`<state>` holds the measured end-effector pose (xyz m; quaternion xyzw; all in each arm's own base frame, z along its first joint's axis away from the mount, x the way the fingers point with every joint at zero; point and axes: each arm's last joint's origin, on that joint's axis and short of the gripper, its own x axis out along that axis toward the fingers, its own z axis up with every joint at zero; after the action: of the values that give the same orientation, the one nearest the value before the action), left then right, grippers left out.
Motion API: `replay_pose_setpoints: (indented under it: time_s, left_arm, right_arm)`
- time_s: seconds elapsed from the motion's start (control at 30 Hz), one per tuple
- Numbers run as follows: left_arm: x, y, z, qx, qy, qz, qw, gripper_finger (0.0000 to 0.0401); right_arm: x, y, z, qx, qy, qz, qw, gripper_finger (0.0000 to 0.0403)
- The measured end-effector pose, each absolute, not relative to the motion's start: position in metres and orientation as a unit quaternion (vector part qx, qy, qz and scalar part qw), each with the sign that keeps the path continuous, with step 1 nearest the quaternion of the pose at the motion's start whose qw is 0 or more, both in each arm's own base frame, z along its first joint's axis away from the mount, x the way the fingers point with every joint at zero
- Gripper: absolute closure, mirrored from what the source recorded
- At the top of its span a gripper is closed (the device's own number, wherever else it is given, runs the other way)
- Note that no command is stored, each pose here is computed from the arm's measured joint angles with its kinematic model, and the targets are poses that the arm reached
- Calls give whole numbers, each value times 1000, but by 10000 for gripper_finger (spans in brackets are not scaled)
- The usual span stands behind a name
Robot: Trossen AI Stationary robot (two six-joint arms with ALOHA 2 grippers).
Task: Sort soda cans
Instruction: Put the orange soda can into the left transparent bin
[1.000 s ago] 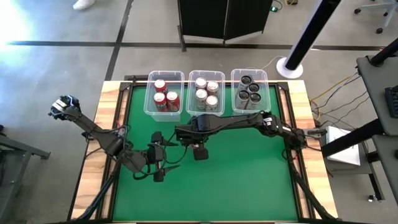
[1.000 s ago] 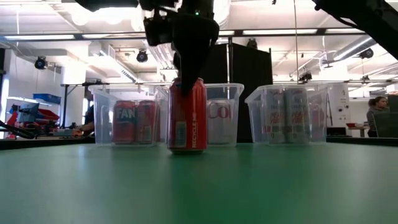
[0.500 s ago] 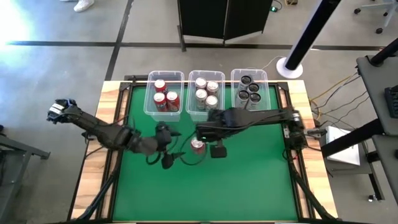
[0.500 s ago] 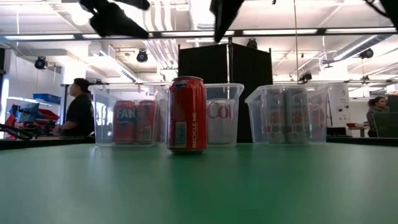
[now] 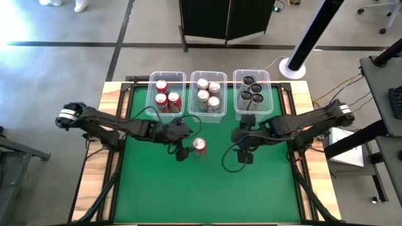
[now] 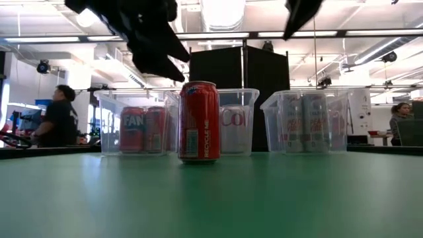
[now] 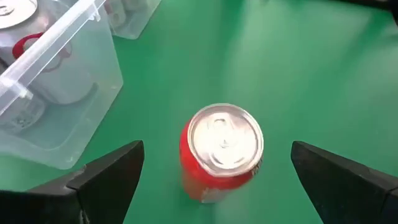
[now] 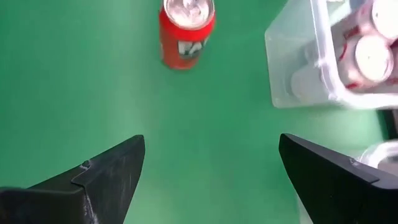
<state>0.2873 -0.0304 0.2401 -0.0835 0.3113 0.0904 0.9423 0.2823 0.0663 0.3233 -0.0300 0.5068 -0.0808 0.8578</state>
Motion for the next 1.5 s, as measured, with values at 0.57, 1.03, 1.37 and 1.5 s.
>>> replay_pose_setpoints:
  time_s: [0.57, 1.03, 1.37, 1.5]
  left_arm:
    - [359, -26, 240, -50, 472, 64, 878, 9]
    - [371, -24, 217, -62, 519, 70, 850, 36]
    - [370, -24, 219, -53, 520, 64, 850, 116]
    - [367, -24, 232, -50, 524, 64, 848, 121]
  right_arm:
    - [248, 57, 266, -13, 540, -107, 835, 37]
    - [243, 55, 243, -15, 557, -112, 823, 37]
    - [245, 56, 243, -9, 548, -112, 829, 37]
    - [245, 56, 243, -4, 547, -116, 829, 37]
